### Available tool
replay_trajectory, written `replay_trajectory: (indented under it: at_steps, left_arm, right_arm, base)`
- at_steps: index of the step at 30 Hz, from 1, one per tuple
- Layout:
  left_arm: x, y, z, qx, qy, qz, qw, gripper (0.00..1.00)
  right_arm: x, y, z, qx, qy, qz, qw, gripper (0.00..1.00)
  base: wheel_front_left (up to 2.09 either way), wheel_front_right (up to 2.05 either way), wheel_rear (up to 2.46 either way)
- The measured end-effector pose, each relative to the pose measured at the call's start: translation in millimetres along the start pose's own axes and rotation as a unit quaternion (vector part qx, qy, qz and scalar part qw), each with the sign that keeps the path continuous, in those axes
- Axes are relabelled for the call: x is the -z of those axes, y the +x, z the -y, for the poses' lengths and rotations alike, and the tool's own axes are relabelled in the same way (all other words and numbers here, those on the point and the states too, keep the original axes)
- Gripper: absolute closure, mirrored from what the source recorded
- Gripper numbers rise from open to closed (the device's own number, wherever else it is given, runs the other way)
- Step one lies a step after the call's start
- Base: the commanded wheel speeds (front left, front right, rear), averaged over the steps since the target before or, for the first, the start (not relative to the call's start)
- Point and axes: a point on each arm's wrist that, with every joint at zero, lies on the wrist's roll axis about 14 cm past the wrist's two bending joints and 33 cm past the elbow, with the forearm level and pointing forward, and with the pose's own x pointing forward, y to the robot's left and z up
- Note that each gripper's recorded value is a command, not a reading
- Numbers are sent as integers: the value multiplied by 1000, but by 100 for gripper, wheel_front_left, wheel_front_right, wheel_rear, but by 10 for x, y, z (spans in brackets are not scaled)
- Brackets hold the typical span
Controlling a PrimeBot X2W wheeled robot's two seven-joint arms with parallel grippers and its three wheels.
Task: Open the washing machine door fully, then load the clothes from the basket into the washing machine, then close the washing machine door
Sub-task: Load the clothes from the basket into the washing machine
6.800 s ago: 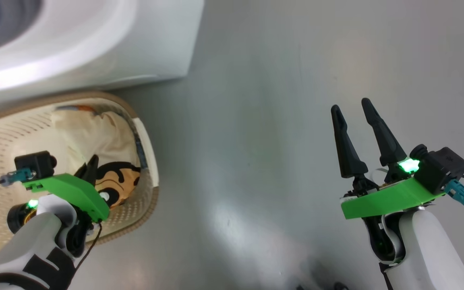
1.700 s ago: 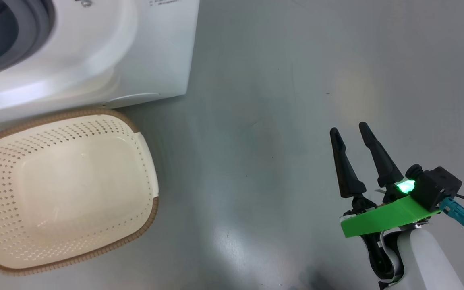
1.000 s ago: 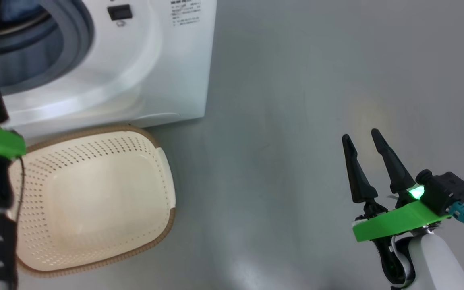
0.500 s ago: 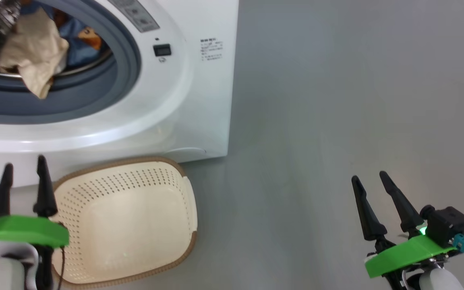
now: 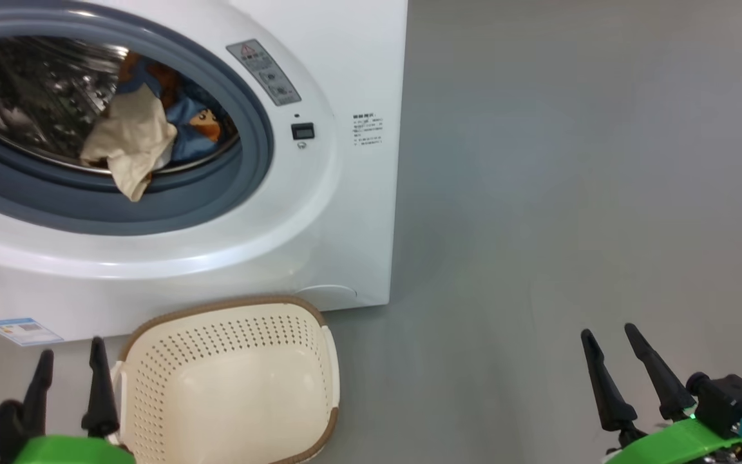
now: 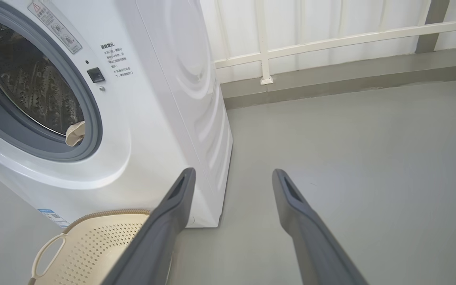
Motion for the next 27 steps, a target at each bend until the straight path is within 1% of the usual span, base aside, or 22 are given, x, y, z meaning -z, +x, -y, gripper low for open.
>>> replay_trajectory:
  at_steps: [7,14,27]
  left_arm:
    - [-38,-324,-71,-13,5,6,1000,0]
    - [-122,-490,-165,-27,10,18,999,0]
    - [-166,-507,-137,-27,8,27,999,0]
  right_arm:
    - [-9,-183,36,7,0,1,1000,0]
    - [-14,-266,61,11,0,2,1000,0]
    - [-41,-287,61,12,1,7,1000,0]
  base:
    - [0,0,0]
    - [0,0,0]
    - [0,0,0]
